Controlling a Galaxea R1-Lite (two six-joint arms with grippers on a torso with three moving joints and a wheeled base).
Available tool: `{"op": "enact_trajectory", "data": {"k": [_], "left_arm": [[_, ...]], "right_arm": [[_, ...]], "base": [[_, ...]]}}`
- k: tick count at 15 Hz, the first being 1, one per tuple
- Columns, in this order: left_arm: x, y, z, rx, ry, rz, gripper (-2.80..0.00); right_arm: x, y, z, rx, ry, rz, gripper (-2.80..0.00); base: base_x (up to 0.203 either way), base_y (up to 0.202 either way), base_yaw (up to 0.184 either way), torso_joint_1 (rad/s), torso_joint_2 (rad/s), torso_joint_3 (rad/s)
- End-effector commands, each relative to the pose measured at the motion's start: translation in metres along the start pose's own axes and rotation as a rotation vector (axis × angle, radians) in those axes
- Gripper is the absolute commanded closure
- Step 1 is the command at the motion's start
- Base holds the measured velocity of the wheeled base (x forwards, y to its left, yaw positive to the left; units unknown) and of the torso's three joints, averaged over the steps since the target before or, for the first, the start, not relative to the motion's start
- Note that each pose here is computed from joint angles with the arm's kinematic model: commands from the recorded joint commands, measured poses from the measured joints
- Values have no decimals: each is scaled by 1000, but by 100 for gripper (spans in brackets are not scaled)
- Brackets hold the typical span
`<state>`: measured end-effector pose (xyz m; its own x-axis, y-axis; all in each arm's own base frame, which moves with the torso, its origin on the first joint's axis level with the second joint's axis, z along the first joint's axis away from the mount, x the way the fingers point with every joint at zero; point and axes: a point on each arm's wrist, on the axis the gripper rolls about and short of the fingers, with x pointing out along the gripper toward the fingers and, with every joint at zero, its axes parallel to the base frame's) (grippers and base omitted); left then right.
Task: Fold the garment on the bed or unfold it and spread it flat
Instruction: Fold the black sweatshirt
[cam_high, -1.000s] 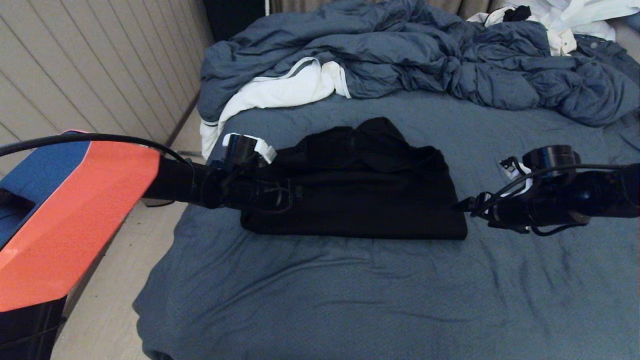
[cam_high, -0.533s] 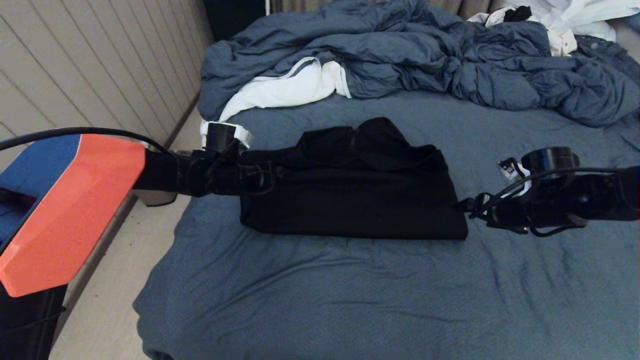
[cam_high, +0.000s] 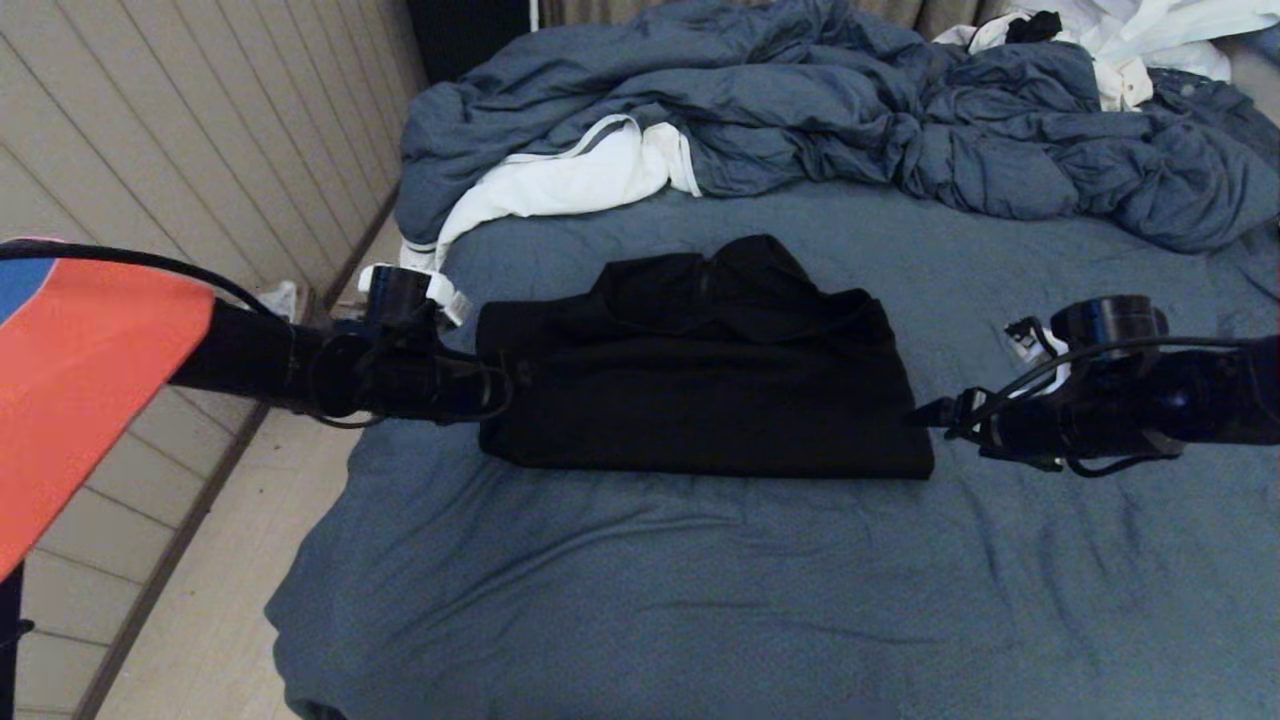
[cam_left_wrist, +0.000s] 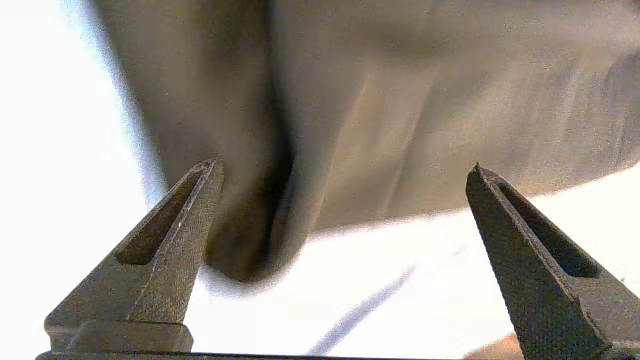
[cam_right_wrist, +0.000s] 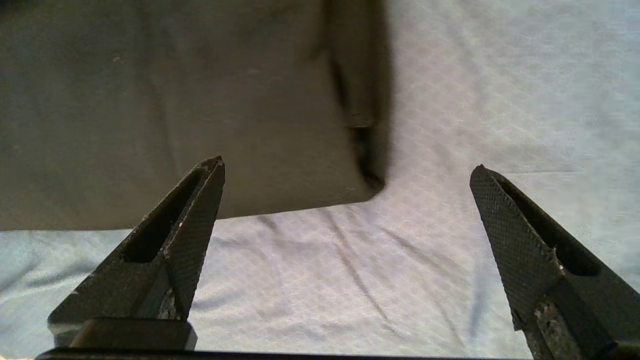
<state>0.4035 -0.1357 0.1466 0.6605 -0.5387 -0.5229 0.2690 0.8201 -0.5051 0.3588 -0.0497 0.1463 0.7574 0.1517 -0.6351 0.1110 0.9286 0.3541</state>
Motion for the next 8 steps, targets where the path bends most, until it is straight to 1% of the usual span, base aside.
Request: {"op": "enact_trajectory", "data": {"k": [1, 3, 4, 8], "left_arm": [[-20, -1, -9, -8, 8, 0, -280], [-18, 4, -13, -2, -25, -14, -280], [-18, 8, -14, -6, -25, -8, -280], [-4, 26, -28, -33, 22, 26, -280]], "right_arm": [[-1, 0, 0, 1, -1, 7, -280], [-1, -1, -1, 4, 4, 7, -280], [-1, -1, -2, 4, 6, 7, -280], [0, 0, -4, 4, 15, 10, -280]], "base": [[0, 0, 0, 0, 0, 0], [0, 0, 0, 0, 0, 0], [0, 0, 0, 0, 0, 0], [0, 0, 0, 0, 0, 0]]}}
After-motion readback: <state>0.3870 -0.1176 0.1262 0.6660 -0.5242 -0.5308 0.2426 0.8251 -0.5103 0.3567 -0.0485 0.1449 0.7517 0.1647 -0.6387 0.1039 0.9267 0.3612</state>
